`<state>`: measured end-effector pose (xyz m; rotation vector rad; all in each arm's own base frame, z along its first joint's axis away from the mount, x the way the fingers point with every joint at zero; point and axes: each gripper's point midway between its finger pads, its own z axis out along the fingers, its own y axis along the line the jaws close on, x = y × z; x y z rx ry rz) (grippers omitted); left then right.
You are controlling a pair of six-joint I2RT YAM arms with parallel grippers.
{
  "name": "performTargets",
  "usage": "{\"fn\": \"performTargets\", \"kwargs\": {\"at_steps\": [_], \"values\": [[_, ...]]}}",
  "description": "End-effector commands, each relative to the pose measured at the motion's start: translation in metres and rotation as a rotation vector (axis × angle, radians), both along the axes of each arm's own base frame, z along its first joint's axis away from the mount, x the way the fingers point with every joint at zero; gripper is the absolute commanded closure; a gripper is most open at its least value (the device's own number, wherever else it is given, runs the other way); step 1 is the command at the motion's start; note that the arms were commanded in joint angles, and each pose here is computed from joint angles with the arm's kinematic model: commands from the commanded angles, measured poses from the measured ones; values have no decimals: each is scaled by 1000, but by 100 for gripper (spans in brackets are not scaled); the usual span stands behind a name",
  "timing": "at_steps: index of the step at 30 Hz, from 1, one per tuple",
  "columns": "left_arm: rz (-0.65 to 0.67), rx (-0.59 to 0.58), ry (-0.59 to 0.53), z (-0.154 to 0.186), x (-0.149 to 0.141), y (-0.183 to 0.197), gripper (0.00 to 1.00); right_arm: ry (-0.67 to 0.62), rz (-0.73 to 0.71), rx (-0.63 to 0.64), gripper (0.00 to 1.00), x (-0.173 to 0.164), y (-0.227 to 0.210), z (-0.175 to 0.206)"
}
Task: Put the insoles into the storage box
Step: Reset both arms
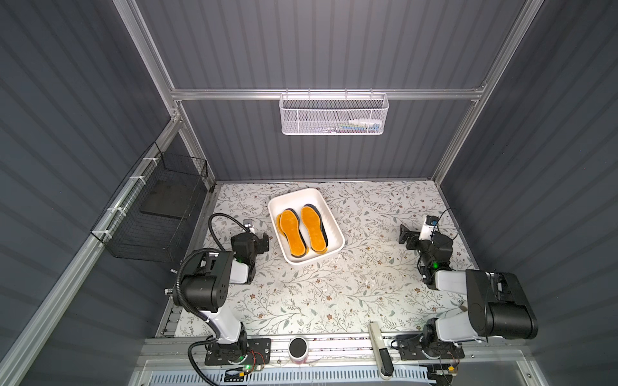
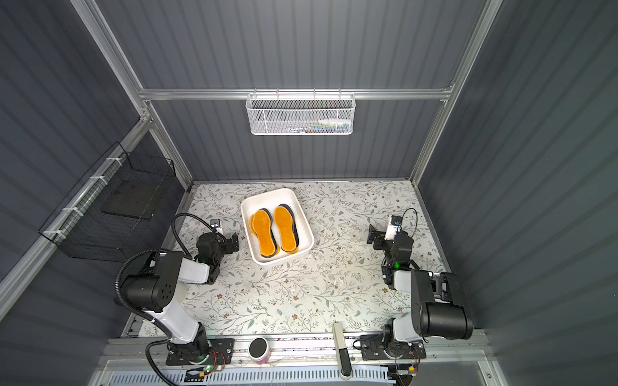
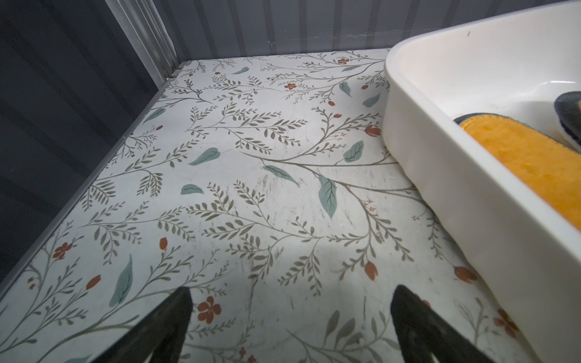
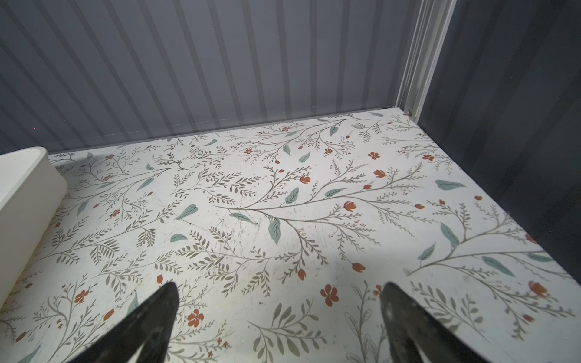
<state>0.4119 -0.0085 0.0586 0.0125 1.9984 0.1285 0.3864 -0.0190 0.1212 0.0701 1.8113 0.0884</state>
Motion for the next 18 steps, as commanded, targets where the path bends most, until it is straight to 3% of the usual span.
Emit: {"fn": "performTargets", "kwargs": {"at_steps": [1,18], "values": [[16,-8,-17,5,6,1,0,-1,-11,0,1,0,-3,-1],[16,-11,-17,5,5,2,0,-2,-10,1,1,0,-2,-1]]}}
